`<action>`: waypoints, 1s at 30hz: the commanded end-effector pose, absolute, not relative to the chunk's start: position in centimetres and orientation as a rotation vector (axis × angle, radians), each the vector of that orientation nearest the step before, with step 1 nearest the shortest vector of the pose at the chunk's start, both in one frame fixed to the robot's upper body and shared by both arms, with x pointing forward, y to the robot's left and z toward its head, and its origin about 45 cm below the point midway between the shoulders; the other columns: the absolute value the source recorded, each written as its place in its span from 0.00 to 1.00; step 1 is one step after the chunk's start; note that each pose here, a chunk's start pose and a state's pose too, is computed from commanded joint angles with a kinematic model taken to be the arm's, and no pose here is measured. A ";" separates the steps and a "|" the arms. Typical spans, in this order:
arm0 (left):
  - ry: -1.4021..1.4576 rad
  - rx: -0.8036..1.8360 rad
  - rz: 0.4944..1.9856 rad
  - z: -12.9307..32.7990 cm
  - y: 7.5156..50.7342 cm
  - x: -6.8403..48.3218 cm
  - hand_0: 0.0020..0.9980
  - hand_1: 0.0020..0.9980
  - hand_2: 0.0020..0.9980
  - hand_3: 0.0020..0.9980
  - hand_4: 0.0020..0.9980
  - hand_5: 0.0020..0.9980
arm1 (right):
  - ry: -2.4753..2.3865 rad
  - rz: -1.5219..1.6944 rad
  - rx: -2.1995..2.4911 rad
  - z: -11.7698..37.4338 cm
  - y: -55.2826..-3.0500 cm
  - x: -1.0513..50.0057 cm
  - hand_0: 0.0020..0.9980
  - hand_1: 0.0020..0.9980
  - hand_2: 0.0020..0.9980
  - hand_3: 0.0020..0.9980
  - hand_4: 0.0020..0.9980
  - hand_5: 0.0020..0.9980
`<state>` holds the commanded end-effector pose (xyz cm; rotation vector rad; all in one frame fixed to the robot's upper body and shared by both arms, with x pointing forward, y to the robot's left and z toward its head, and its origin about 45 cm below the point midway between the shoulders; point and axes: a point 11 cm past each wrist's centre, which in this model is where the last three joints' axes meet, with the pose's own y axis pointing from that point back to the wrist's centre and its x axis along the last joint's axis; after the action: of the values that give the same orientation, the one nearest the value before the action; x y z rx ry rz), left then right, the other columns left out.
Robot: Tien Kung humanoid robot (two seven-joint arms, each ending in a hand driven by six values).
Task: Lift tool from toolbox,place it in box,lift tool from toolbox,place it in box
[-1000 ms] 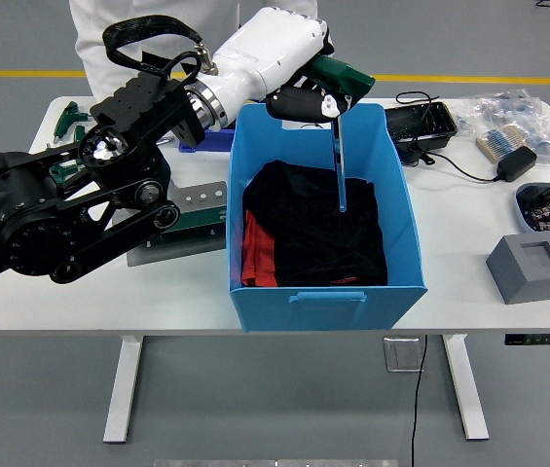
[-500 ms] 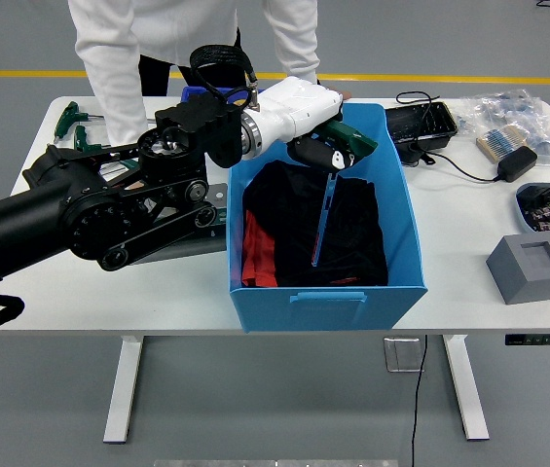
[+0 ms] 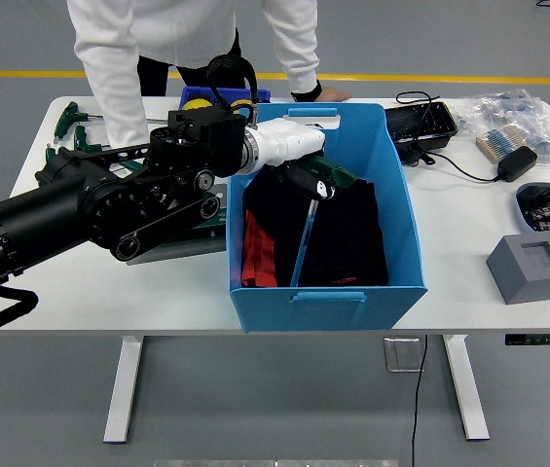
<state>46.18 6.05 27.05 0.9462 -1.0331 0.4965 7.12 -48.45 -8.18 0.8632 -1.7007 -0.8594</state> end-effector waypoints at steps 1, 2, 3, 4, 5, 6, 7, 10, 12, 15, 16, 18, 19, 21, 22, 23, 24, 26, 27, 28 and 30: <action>-1.032 0.946 0.503 27.0 6.1 46.3 0.24 0.02 0.05 0.12 0.64 0.66 | -1.700 -0.858 0.864 -8.2 -48.5 7.2 0.69 0.67 0.73 0.57 0.78 0.70; -1.034 0.946 0.510 26.9 6.1 46.4 0.24 0.02 0.05 0.12 0.64 0.66 | -1.700 -0.856 0.866 -8.1 -48.5 7.3 0.69 0.67 0.73 0.57 0.78 0.70; -1.034 0.947 0.513 26.9 6.2 46.4 0.24 0.02 0.05 0.12 0.64 0.66 | -1.700 -0.856 0.866 -8.1 -48.5 7.3 0.69 0.67 0.73 0.57 0.78 0.70; -1.030 0.947 0.518 26.8 6.2 46.5 0.24 0.02 0.05 0.12 0.64 0.66 | -1.702 -0.855 0.867 -8.1 -48.5 7.3 0.69 0.67 0.73 0.57 0.78 0.70; -1.022 0.946 0.522 26.8 6.3 46.6 0.27 0.06 0.09 0.16 0.65 0.65 | -1.705 -0.855 0.867 -8.1 -48.5 7.4 0.69 0.67 0.73 0.57 0.78 0.70; -1.015 0.945 0.525 26.7 6.4 46.7 0.27 0.06 0.09 0.16 0.65 0.65 | -1.707 -0.855 0.866 -8.1 -48.5 7.4 0.69 0.67 0.73 0.57 0.78 0.70; -1.013 0.944 0.527 26.7 6.4 46.7 0.27 0.06 0.09 0.16 0.65 0.65 | -1.708 -0.854 0.867 -8.1 -48.6 7.5 0.69 0.67 0.73 0.57 0.78 0.70; -1.009 0.941 0.528 26.6 6.4 46.8 0.27 0.06 0.09 0.16 0.65 0.65 | -1.710 -0.850 0.870 -8.0 -48.6 7.7 0.69 0.67 0.73 0.57 0.78 0.70; -1.014 0.950 0.516 26.4 6.2 46.8 0.33 0.16 0.18 0.29 0.74 0.64 | -1.710 -0.846 0.872 -7.9 -48.7 7.9 0.69 0.67 0.73 0.57 0.78 0.70; -1.021 0.955 0.497 26.2 5.8 46.7 0.33 0.16 0.18 0.29 0.74 0.64 | -1.706 -0.841 0.876 -7.9 -48.7 8.0 0.69 0.67 0.73 0.57 0.78 0.70; -1.020 0.953 0.493 26.1 5.7 46.6 0.33 0.16 0.18 0.29 0.74 0.64 | -1.704 -0.839 0.877 -7.9 -48.7 8.1 0.69 0.67 0.73 0.57 0.78 0.70; -1.023 0.951 0.487 26.0 5.4 46.6 0.36 0.26 0.27 0.43 0.92 0.76 | -1.702 -0.836 0.879 -7.9 -48.7 8.2 0.69 0.67 0.73 0.57 0.78 0.70; -1.027 0.947 0.485 26.0 5.3 46.5 0.36 0.26 0.27 0.43 0.92 0.76 | -1.701 -0.835 0.881 -7.9 -48.7 8.3 0.69 0.67 0.73 0.57 0.78 0.70; -1.035 0.939 0.482 26.0 5.0 46.4 0.36 0.26 0.27 0.43 0.92 0.76 | -1.700 -0.833 0.884 -7.8 -48.6 8.4 0.69 0.67 0.73 0.57 0.78 0.70; -1.041 0.938 0.479 26.0 4.9 46.3 0.36 0.26 0.27 0.43 0.92 0.76 | -1.700 -0.833 0.884 -7.8 -48.6 8.4 0.69 0.67 0.73 0.57 0.78 0.70; -1.050 0.937 0.476 26.0 4.7 46.3 0.42 0.41 0.41 0.55 1.00 0.82 | -1.700 -0.832 0.884 -7.9 -48.6 8.4 0.69 0.67 0.73 0.57 0.78 0.70; -1.060 0.933 0.473 26.1 4.6 46.3 0.42 0.41 0.41 0.55 1.00 0.82 | -1.699 -0.833 0.883 -7.9 -48.6 8.4 0.69 0.67 0.73 0.57 0.78 0.70; -1.053 0.917 0.471 26.1 4.3 46.3 0.42 0.41 0.41 0.55 1.00 0.82 | -1.696 -0.833 0.882 -7.9 -48.6 8.3 0.69 0.67 0.73 0.57 0.78 0.70; -1.051 0.911 0.471 26.1 4.2 46.3 0.42 0.41 0.41 0.55 1.00 0.82 | -1.694 -0.833 0.882 -7.9 -48.6 8.2 0.69 0.67 0.73 0.57 0.78 0.70; -1.054 0.906 0.471 26.2 4.1 46.3 0.42 0.41 0.41 0.55 1.00 0.82 | -1.690 -0.833 0.883 -7.9 -48.6 8.1 0.69 0.67 0.73 0.57 0.78 0.70; -1.063 0.902 0.477 26.4 4.2 46.4 0.47 0.50 0.54 0.62 1.00 0.81 | -1.682 -0.830 0.885 -7.9 -48.6 8.1 0.69 0.67 0.73 0.57 0.78 0.70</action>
<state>46.40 4.19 26.37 0.9016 -1.0626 0.4766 8.12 -48.57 -7.94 0.8846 -1.6823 -0.8302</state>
